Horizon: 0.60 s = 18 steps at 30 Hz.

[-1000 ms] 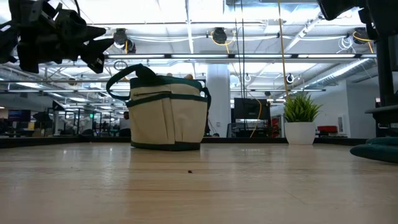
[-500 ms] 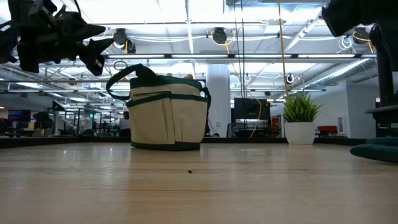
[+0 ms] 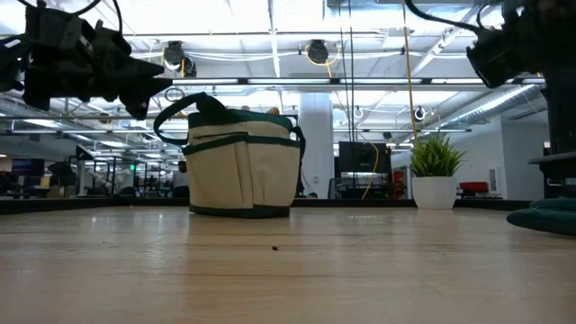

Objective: Pick & Place Garden tools in Gardening bag
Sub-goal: Put the shears into the gardening bag

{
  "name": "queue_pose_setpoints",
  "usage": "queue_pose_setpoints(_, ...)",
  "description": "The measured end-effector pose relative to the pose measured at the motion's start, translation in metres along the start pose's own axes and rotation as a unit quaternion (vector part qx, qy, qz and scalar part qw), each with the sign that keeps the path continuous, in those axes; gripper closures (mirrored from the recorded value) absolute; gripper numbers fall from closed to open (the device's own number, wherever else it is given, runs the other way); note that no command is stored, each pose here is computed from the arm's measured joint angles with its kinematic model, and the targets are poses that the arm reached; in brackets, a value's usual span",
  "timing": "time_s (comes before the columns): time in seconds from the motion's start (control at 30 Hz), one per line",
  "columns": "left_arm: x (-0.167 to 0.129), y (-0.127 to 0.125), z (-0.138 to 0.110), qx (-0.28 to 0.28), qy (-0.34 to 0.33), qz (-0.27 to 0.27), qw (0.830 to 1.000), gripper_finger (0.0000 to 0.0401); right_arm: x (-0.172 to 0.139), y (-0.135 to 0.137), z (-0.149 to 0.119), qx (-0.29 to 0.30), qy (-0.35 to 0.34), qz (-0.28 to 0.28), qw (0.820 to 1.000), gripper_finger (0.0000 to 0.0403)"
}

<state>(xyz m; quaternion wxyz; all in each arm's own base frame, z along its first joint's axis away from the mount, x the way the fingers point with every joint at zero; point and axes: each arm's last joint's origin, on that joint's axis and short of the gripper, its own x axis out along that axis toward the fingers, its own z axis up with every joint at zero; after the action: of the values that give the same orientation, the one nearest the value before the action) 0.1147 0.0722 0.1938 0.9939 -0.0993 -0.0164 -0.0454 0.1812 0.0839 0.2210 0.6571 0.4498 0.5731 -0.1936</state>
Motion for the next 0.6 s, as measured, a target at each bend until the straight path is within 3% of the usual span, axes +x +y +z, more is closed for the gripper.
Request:
queue_pose_setpoints(0.23,0.0,0.002,-0.005,0.02,0.02,0.02,0.999,0.0256,0.019,-0.008,0.001,0.022,-0.004,0.024,0.999,0.0254)
queue_pose_setpoints(0.6,0.0,0.003,-0.008,0.027,0.027,0.037,0.999,0.0256,0.039,-0.017,0.002,0.007,-0.006,0.054,0.998,0.0254)
